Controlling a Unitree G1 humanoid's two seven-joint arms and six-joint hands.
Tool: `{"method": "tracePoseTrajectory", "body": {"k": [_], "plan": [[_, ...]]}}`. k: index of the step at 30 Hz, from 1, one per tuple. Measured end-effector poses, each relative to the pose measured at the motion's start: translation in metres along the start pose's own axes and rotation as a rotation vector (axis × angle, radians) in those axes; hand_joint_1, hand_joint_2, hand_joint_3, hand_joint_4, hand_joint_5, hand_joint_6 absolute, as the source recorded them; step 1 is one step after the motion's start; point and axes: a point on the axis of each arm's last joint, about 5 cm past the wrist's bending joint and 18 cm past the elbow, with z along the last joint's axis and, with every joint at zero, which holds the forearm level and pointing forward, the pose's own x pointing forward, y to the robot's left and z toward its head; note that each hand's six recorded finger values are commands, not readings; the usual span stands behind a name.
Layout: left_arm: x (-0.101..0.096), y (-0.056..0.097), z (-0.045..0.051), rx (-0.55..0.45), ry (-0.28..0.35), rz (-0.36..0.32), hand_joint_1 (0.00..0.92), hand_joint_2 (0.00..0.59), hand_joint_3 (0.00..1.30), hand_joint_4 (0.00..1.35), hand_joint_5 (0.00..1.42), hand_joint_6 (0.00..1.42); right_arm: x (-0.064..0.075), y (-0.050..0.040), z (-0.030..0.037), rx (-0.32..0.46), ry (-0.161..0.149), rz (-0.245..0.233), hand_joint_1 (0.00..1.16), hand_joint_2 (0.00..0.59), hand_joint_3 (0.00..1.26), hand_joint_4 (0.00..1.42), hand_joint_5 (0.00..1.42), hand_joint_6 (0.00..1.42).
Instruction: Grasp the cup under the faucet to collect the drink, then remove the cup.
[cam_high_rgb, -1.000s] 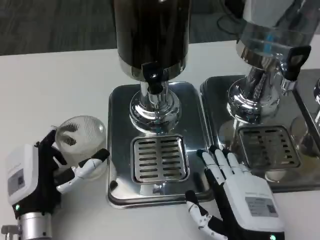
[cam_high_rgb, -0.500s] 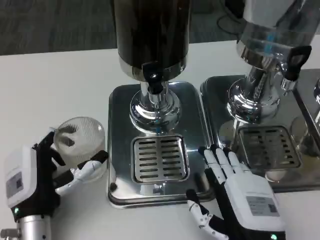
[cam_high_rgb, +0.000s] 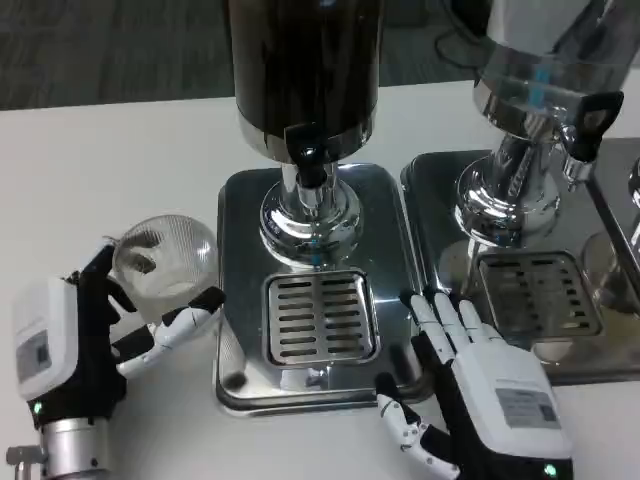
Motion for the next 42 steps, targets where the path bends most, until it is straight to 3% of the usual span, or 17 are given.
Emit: {"method": "tracePoseTrajectory", "body": {"k": [4,7,16,23,35,38,42], "plan": [[-0.001,-0.005,0.005,-0.018,-0.016,-0.011,0.607,0.041,0.53,0.67,0.87,1.04,0.0,-0.0002,-0.0003,-0.003,0.0,-0.002,0.19,0.427,0.04,0.0,0.0,0.1],[0.0,-0.01,0.011,-0.022,-0.068,-0.048,0.607,0.041,0.53,0.67,0.87,1.04,0.001,-0.0006,-0.0007,-0.001,0.004,-0.004,0.2,0.429,0.04,0.0,0.0,0.1],[0.004,-0.023,0.0254,-0.048,-0.146,-0.107,0.607,0.039,0.53,0.67,0.87,1.04,0.0,-0.0009,-0.0012,-0.003,0.01,-0.006,0.21,0.425,0.04,0.0,0.0,0.1],[0.01,-0.035,0.0363,-0.067,-0.167,-0.162,0.602,0.032,0.53,0.67,0.87,1.04,-0.003,-0.0045,-0.0011,-0.002,0.013,-0.021,0.21,0.424,0.04,0.0,0.0,0.1],[0.015,-0.048,0.0464,-0.061,-0.191,-0.218,0.586,0.034,0.52,0.67,0.86,1.02,-0.006,-0.0049,-0.0031,-0.004,0.041,-0.021,0.22,0.424,0.04,0.0,0.0,0.1],[0.016,-0.049,0.0476,-0.044,-0.203,-0.227,0.567,0.035,0.51,0.65,0.84,1.01,-0.006,-0.0049,-0.0029,-0.002,0.041,-0.022,0.22,0.424,0.04,0.0,0.0,0.1],[0.015,-0.052,0.0484,-0.031,-0.202,-0.245,0.45,0.055,0.42,0.54,0.75,0.9,-0.006,-0.0049,-0.0027,-0.001,0.041,-0.022,0.22,0.424,0.04,0.0,0.0,0.1]]}}
